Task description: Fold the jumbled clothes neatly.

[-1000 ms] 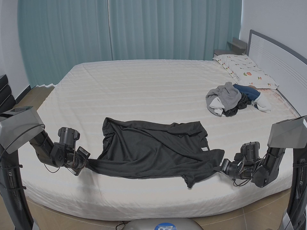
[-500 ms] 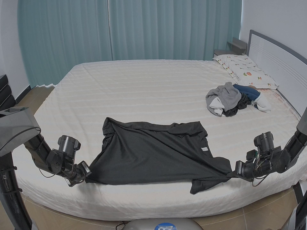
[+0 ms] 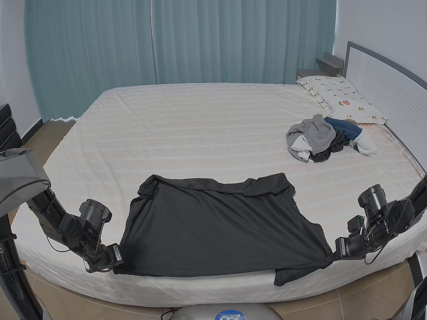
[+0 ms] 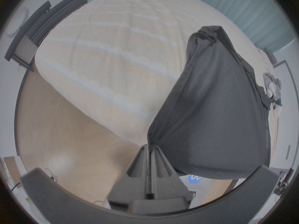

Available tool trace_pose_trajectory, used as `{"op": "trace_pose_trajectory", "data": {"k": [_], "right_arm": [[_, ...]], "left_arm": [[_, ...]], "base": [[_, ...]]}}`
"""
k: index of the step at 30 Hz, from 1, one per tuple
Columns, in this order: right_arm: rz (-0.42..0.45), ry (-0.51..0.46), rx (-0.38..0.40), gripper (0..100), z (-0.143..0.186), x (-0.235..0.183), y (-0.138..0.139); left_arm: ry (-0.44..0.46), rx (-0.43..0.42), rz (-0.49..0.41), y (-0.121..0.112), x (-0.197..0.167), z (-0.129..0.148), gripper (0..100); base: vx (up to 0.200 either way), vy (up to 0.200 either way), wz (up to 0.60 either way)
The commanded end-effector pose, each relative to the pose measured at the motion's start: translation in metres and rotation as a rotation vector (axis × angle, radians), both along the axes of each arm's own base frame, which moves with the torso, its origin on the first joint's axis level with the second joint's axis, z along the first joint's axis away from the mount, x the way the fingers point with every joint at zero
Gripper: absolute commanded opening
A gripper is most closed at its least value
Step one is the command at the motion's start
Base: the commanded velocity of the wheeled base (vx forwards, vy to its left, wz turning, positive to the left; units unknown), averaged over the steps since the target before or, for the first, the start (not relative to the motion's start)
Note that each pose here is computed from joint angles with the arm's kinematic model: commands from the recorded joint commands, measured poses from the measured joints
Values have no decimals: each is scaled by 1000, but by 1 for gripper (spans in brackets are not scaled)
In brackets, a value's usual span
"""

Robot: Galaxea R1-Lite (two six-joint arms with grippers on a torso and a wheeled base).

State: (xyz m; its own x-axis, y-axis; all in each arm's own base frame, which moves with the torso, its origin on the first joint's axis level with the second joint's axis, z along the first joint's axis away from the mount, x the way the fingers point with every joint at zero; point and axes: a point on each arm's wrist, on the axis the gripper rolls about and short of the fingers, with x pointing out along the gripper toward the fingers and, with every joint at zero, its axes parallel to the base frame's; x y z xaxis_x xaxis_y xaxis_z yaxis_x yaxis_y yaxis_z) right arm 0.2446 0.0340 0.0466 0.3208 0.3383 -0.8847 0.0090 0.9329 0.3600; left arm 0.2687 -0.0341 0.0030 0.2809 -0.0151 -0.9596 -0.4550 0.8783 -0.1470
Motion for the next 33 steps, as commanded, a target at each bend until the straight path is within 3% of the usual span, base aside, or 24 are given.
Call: {"op": "trace_pose_trajectory", "data": {"k": [1,3,12,13,14,22,33], "right_arm": [[19,34,-40,0,-9,2,0],[24,58,-72,0,-18,3,-1],[26,95,-75,0,-37,16,3],[25,85,-73,0,-37,17,3],[24,81,-73,100,-39,19,3],[-26,26,-45,100,-33,27,2],[-207,-108,69,100,-38,53,7]], "left_arm": [[40,10,-34,-4,-6,-2,0],[61,14,-48,-7,-8,-2,0],[76,15,-59,-11,-6,-9,0],[71,11,-60,-11,-5,-8,100],[69,8,-57,-11,-5,-8,100],[18,-18,-15,-12,6,-1,100],[-132,-137,91,-17,27,5,100]], "base": [[0,0,0],[0,0,0],[0,0,0],[0,0,0],[0,0,0],[0,0,0],[0,0,0]]}}
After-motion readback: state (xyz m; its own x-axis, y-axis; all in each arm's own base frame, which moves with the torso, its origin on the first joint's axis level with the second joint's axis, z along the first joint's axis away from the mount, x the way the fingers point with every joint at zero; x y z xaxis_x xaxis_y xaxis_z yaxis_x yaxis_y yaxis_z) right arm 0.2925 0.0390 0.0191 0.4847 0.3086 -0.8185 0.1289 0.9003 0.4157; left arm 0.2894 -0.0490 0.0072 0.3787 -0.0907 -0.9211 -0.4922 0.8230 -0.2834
